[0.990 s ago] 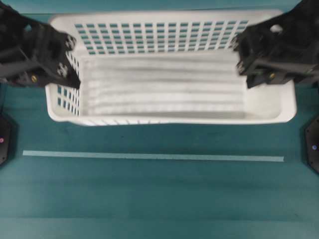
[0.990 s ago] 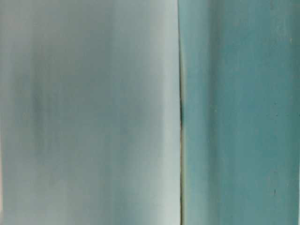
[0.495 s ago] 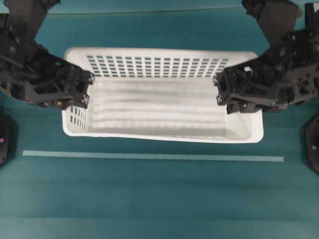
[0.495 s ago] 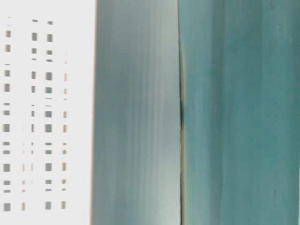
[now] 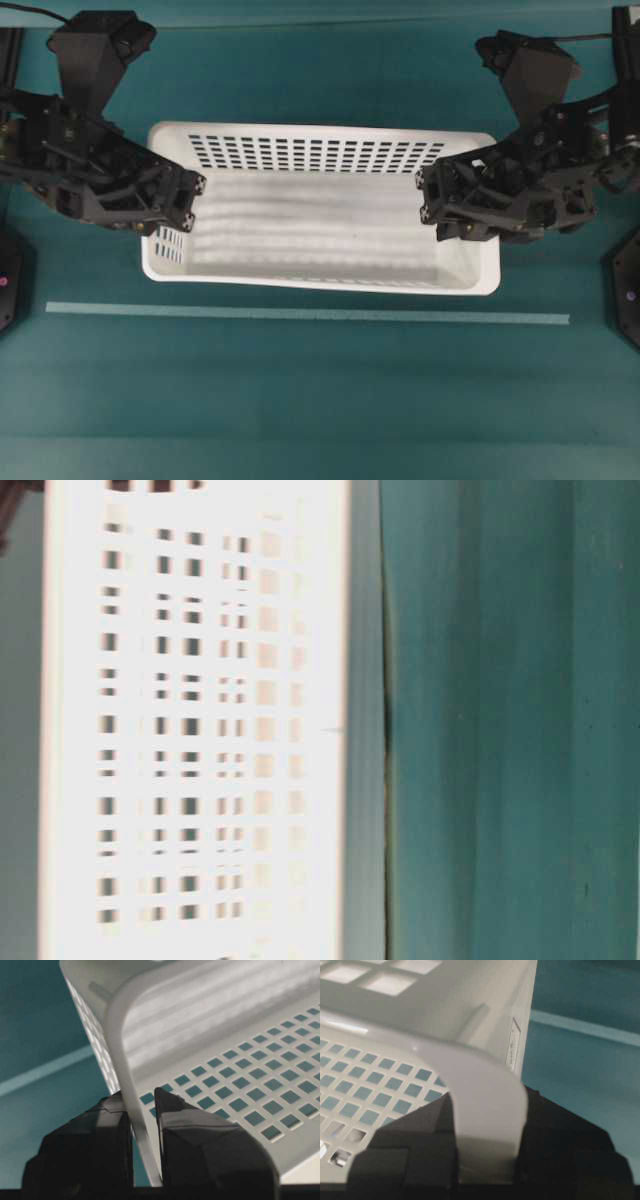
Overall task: Lift the white basket with both hands.
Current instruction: 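Lower the basket back onto the table with both grippers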
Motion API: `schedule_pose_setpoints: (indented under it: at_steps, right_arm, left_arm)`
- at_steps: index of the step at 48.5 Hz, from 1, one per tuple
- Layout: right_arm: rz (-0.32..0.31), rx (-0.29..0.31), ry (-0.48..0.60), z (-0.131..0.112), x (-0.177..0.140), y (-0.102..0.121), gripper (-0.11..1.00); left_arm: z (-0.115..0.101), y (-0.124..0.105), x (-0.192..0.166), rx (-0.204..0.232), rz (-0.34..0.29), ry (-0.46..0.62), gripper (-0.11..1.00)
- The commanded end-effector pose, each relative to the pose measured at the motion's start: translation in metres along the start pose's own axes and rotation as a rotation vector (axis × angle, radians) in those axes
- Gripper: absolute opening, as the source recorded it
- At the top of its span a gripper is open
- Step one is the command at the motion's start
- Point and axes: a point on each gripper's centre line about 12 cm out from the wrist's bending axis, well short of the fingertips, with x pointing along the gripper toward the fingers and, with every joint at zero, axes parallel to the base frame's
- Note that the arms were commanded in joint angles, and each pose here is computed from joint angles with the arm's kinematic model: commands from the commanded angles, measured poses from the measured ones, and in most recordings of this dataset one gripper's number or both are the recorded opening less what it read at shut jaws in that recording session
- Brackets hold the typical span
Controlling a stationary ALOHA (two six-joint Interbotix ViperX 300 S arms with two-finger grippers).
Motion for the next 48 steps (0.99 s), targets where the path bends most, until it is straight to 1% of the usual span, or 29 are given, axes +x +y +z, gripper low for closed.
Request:
schedule_pose_setpoints:
  at_steps: [1, 11, 18, 24, 30, 36, 42, 48]
  right_arm:
    - [0.018, -0.003, 0.001, 0.0, 0.012, 0.001, 0.19]
    - [-0.034, 0.013, 0.015, 0.0, 0.041, -0.015, 0.19]
    - [-0.06, 0.02, 0.024, 0.0, 0.06, -0.022, 0.19]
    - [-0.076, 0.009, 0.027, 0.001, 0.071, -0.024, 0.19]
    - [-0.103, -0.003, 0.032, 0.001, 0.08, -0.027, 0.19]
    - [-0.131, 0.0, 0.038, 0.003, 0.089, -0.029, 0.19]
    - [-0.144, 0.008, 0.048, 0.002, 0.094, -0.03, 0.19]
    - [-0.168, 0.014, 0.056, 0.001, 0.101, -0.035, 0.19]
  left_arm:
    - [0.003, 0.002, 0.011, 0.013, -0.017, -0.019, 0.04]
    - [-0.005, 0.019, 0.034, 0.005, 0.005, -0.008, 0.04]
    - [-0.01, 0.032, 0.053, 0.004, 0.043, 0.008, 0.04]
    - [-0.011, 0.034, 0.064, 0.005, 0.044, 0.009, 0.04]
    - [-0.009, 0.038, 0.076, -0.008, 0.064, 0.01, 0.04]
    - [-0.009, 0.04, 0.086, -0.009, 0.08, 0.016, 0.01]
    - [-0.011, 0.042, 0.097, -0.014, 0.098, 0.024, 0.01]
    - [-0.012, 0.046, 0.109, -0.028, 0.113, 0.03, 0.0]
